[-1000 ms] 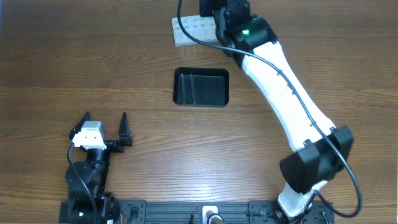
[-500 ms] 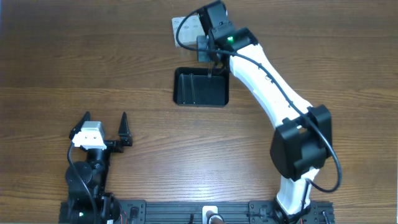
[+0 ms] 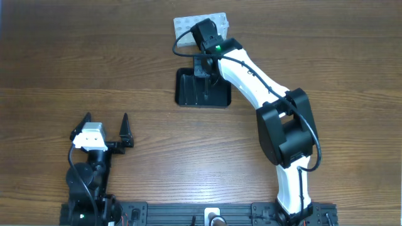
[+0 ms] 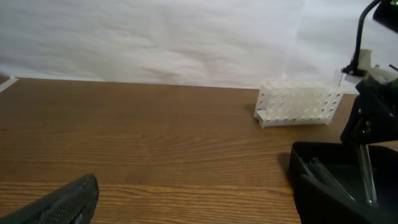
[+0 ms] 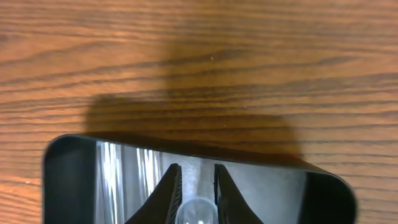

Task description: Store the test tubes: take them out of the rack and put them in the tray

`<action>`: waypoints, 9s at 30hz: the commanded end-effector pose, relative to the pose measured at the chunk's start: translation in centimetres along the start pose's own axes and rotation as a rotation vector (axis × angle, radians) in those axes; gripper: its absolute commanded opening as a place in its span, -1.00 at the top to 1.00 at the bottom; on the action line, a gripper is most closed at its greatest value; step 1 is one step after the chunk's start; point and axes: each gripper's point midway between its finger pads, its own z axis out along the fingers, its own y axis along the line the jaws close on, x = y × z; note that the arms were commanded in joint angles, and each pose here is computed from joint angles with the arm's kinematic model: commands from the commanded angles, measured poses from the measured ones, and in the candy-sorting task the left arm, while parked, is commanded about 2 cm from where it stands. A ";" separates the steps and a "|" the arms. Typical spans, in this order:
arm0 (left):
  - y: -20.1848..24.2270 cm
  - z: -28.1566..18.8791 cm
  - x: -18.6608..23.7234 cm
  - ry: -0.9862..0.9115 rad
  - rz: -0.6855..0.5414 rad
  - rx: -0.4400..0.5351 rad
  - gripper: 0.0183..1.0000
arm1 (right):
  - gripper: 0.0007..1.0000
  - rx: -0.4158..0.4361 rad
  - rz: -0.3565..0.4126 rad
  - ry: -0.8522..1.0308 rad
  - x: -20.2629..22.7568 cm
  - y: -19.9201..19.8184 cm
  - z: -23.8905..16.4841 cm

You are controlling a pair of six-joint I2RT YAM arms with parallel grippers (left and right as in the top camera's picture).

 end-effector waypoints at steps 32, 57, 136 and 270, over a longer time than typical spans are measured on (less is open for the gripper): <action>-0.1 0.0 0.2 0.001 0.007 0.008 -1.00 | -0.12 0.297 -0.169 -0.642 -15.8 -6.4 -7.2; -0.1 0.0 0.2 0.001 0.007 0.007 -1.00 | -0.31 0.241 -0.171 -0.642 -16.2 -6.6 -1.0; -0.1 0.0 0.2 0.001 0.007 0.008 -1.00 | 0.93 -0.184 -0.079 0.098 0.8 -0.3 -3.3; -0.1 0.0 0.2 0.001 0.007 0.007 -1.00 | -0.99 0.299 -0.008 -1.137 15.8 -23.0 -20.5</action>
